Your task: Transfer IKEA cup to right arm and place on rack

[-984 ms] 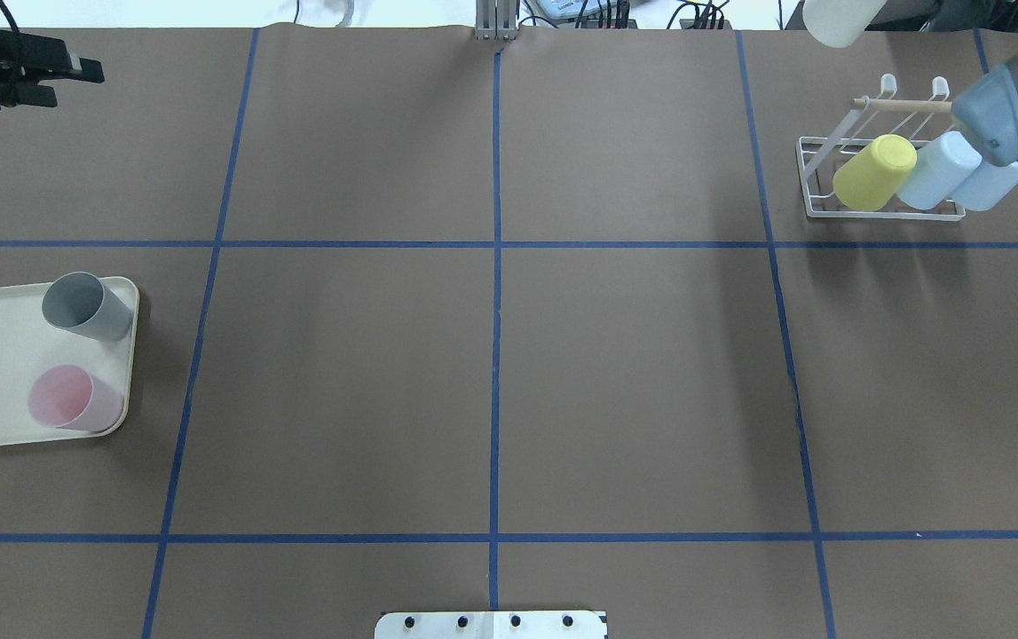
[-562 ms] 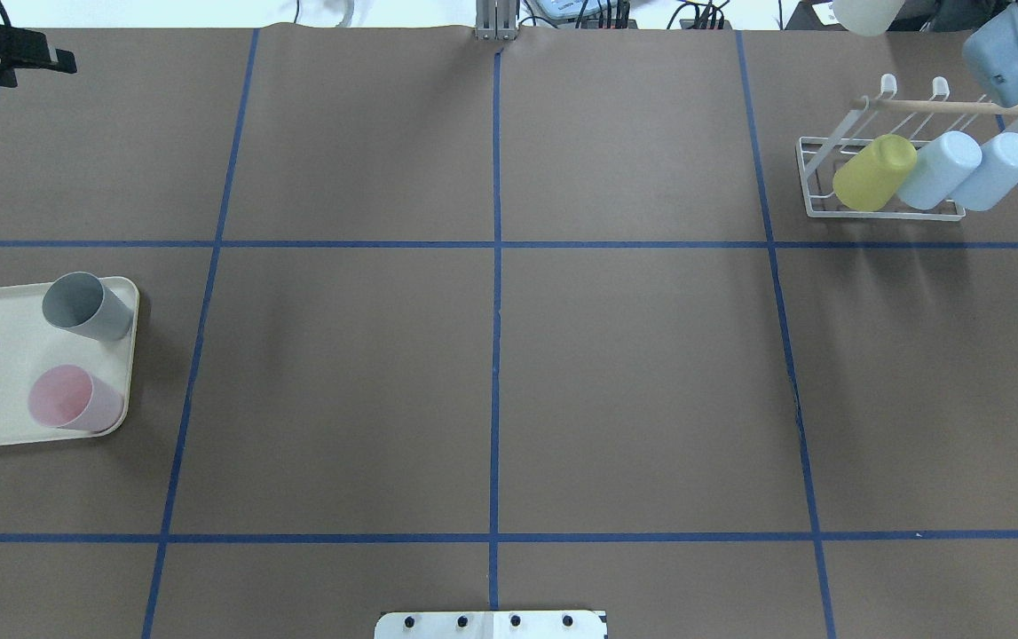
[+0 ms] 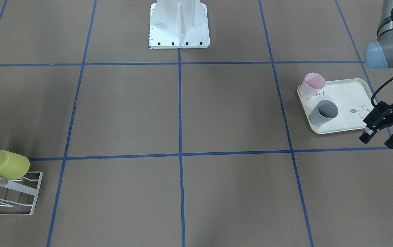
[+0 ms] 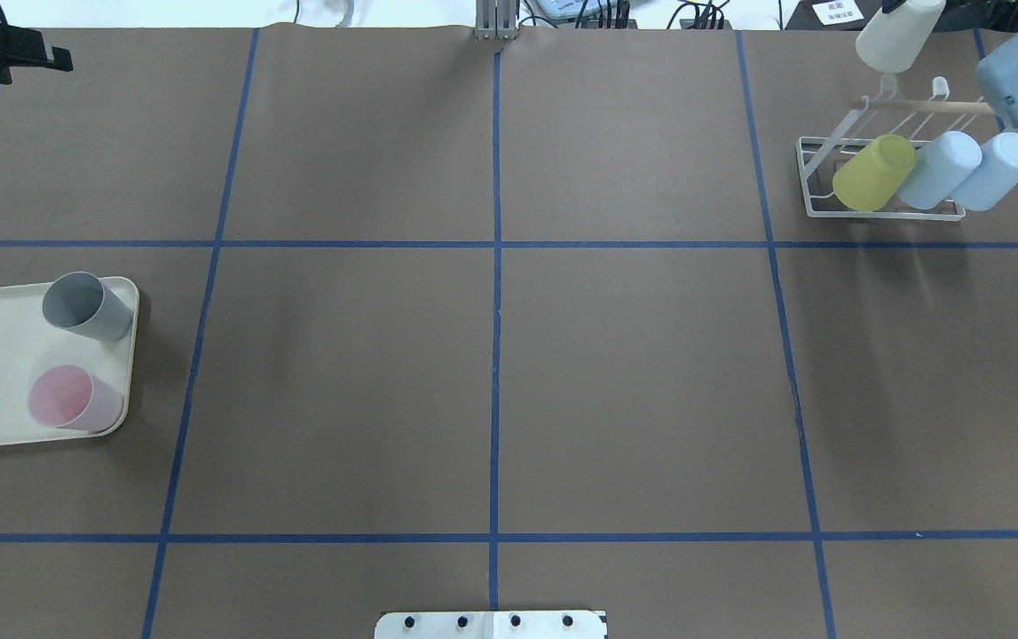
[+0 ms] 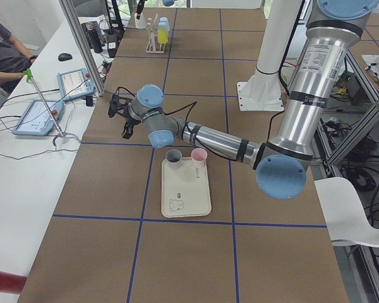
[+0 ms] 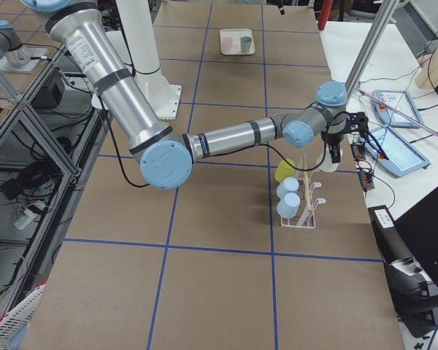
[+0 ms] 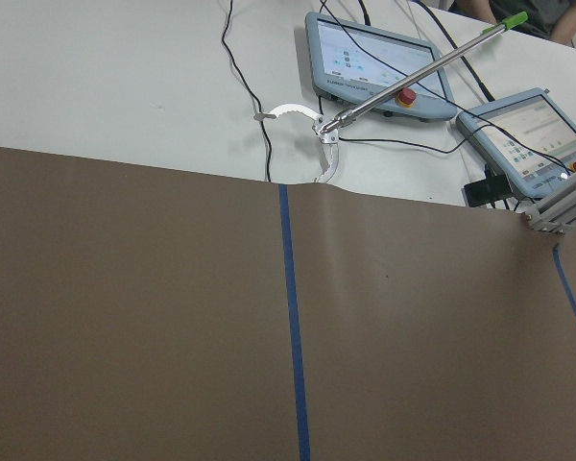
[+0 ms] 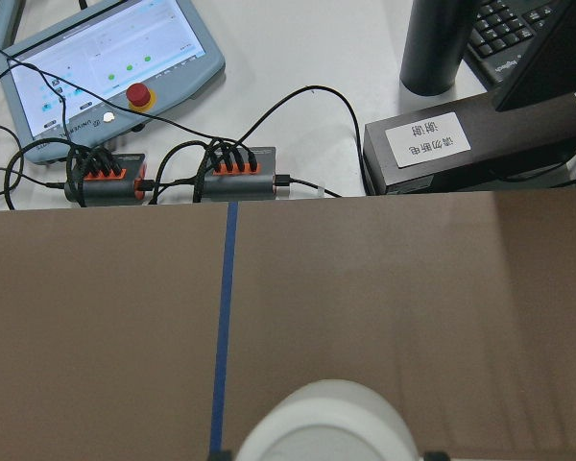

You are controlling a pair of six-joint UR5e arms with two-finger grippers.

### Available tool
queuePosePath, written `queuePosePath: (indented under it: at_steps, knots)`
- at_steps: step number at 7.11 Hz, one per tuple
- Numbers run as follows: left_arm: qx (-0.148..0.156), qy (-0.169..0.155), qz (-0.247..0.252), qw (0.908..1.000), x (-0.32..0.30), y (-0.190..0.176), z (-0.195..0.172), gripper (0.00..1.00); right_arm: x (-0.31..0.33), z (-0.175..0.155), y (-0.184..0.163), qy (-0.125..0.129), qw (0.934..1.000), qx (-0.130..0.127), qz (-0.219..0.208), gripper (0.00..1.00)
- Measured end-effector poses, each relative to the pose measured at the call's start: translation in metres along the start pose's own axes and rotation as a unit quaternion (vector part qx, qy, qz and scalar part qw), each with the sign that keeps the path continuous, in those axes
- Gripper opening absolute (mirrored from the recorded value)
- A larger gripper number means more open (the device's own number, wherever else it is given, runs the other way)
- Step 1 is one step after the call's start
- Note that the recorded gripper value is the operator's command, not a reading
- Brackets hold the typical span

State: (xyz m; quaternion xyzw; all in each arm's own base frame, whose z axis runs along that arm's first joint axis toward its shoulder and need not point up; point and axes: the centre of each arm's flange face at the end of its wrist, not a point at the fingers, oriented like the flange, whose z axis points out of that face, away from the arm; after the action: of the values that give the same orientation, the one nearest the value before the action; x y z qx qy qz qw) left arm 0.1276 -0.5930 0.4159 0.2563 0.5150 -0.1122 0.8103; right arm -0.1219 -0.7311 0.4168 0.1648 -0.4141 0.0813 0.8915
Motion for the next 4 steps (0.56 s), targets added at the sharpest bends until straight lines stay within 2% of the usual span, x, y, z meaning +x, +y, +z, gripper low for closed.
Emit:
queuePosePath:
  at_steps: [2, 4]
  knots:
    - [-0.002, -0.002, -0.002, 1.0000, -0.003, 0.005, -0.001, 0.99, 0.007, 0.010, 0.007, 0.000, 0.9999, -0.013, 0.004, 0.27]
    - [-0.003, -0.002, -0.003, 1.0000, -0.005, 0.007, -0.001, 0.99, 0.014, 0.017, 0.017, -0.005, 0.9996, -0.027, 0.008, 0.38]
